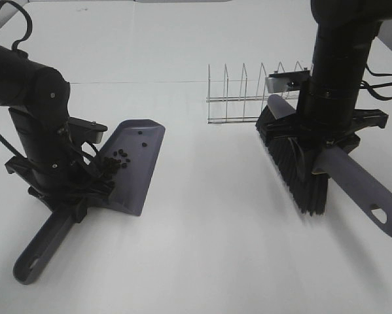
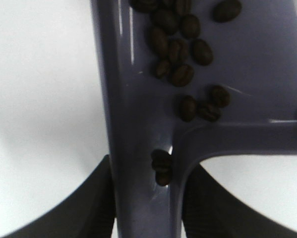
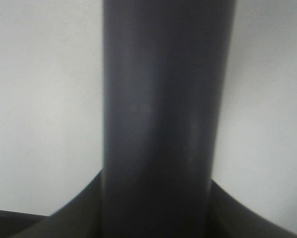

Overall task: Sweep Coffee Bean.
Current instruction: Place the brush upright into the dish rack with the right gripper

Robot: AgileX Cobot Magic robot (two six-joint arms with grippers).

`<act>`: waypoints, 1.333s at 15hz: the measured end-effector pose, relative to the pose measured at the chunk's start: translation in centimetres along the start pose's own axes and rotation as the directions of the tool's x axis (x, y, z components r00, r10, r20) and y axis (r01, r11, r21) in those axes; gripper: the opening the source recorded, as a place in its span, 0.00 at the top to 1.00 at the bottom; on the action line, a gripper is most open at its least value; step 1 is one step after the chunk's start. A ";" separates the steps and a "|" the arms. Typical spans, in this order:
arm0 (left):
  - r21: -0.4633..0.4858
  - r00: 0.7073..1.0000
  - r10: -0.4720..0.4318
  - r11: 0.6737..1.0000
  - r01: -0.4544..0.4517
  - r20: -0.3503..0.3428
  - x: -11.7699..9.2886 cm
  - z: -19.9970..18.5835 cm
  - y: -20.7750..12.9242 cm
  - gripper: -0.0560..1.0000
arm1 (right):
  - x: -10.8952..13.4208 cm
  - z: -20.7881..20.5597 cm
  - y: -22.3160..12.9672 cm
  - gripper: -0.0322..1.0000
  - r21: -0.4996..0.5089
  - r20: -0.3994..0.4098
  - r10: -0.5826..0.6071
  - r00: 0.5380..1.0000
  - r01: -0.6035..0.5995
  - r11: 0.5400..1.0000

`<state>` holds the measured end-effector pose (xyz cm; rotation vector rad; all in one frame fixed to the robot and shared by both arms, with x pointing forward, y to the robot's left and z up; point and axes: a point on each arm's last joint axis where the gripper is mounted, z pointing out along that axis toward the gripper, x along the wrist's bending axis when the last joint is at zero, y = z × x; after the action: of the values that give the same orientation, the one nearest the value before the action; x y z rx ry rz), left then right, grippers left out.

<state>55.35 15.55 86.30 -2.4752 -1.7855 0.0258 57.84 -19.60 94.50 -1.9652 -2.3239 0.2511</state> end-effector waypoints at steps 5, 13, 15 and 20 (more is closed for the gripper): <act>0.004 1.000 -0.004 1.000 0.004 0.004 0.0 0.0 0.0 0.63 | -2.4 1.5 1.0 0.68 0.039 0.014 0.038 0.999 -0.038 0.999; 0.049 0.998 -0.043 0.998 0.041 0.035 -0.2 0.0 -0.4 0.63 | -2.0 1.4 7.3 0.68 -0.066 0.010 -0.013 1.000 0.013 0.998; 0.061 0.998 -0.046 0.997 0.044 0.037 -0.3 0.0 -0.5 0.63 | -2.2 1.2 8.6 0.68 -0.086 0.014 -0.009 1.000 0.010 0.996; 0.078 0.998 -0.054 0.996 0.051 0.043 -0.3 0.0 -0.7 0.63 | -3.0 0.6 11.5 0.68 -0.165 -0.055 0.036 0.998 -0.045 0.985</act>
<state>54.63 15.44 86.38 -2.3927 -1.8304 0.1446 69.41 -20.73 91.98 -2.0682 -2.3435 0.0084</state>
